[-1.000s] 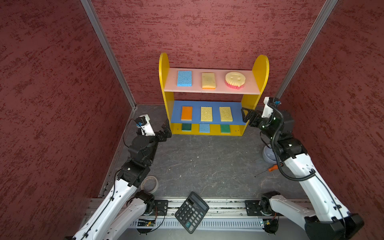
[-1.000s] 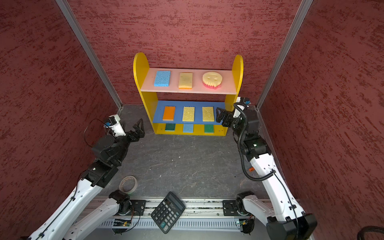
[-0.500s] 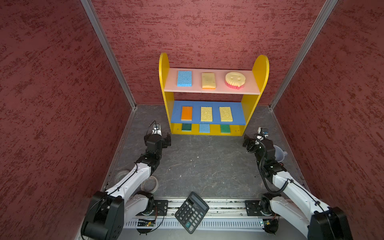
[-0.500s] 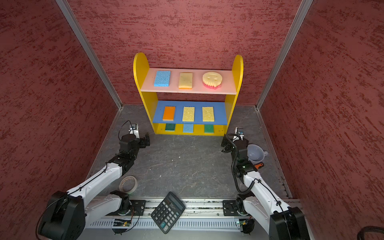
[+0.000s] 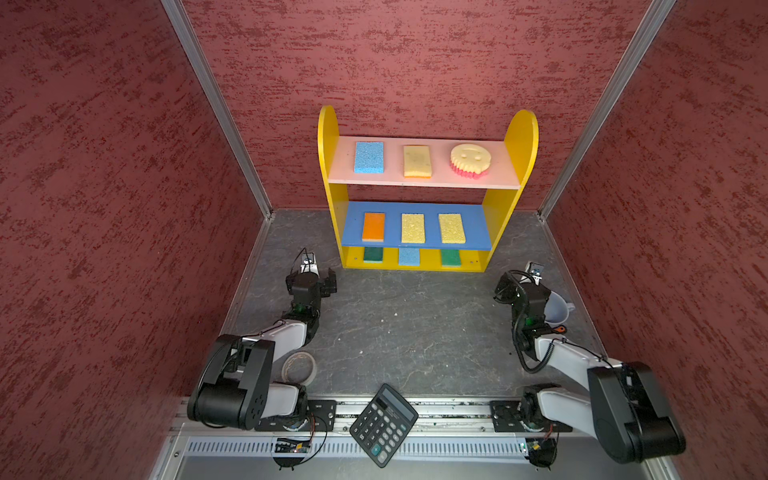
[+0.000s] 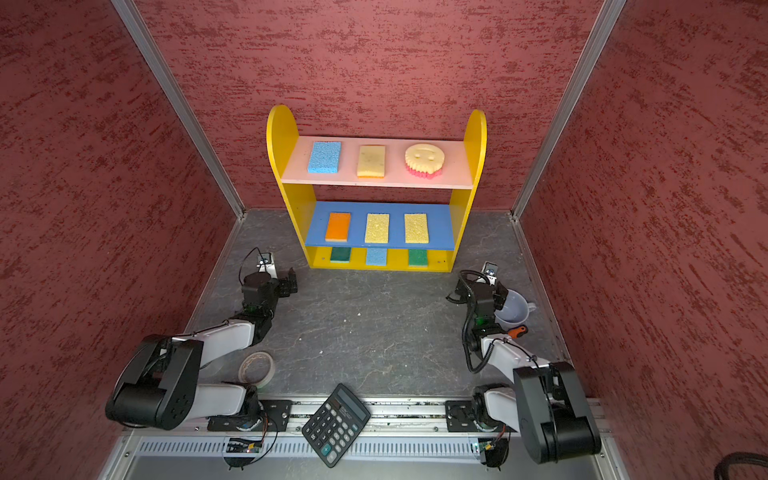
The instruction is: Place and organize the cleaning sponges onto the shelf
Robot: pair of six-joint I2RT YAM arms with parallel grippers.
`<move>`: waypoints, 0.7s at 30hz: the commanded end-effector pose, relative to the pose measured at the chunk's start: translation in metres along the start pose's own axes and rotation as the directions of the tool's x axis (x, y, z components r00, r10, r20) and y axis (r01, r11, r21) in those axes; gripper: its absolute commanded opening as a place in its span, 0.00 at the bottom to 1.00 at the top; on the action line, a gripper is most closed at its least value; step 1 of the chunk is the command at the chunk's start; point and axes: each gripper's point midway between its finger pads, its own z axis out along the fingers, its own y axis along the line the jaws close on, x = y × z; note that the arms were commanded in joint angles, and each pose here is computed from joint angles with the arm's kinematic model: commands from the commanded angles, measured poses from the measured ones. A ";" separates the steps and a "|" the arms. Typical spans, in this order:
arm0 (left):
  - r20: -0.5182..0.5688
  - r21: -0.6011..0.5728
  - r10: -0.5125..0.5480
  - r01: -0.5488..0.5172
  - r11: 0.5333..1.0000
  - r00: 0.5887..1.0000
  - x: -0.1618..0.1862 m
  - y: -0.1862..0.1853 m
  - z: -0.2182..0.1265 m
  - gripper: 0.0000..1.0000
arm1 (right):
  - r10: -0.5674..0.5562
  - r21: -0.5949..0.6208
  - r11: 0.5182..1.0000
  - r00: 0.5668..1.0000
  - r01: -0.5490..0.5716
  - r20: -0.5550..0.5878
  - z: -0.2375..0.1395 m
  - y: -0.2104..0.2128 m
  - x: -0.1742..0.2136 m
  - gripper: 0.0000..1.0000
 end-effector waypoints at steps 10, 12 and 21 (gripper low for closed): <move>0.106 0.124 -0.089 0.075 0.989 0.990 -0.004 0.003 0.015 0.99 | 0.113 0.022 0.993 0.990 -0.115 0.080 0.040 -0.013 -0.035 0.99; 0.113 0.133 -0.089 0.073 0.988 0.990 -0.002 0.002 0.016 0.99 | 0.112 0.027 0.993 0.992 -0.114 0.056 0.047 -0.015 -0.034 0.99; 0.075 0.196 -0.097 0.080 0.977 0.993 -0.002 -0.002 0.022 0.99 | 0.068 -0.184 0.983 0.962 -0.019 0.263 0.013 0.002 -0.026 0.99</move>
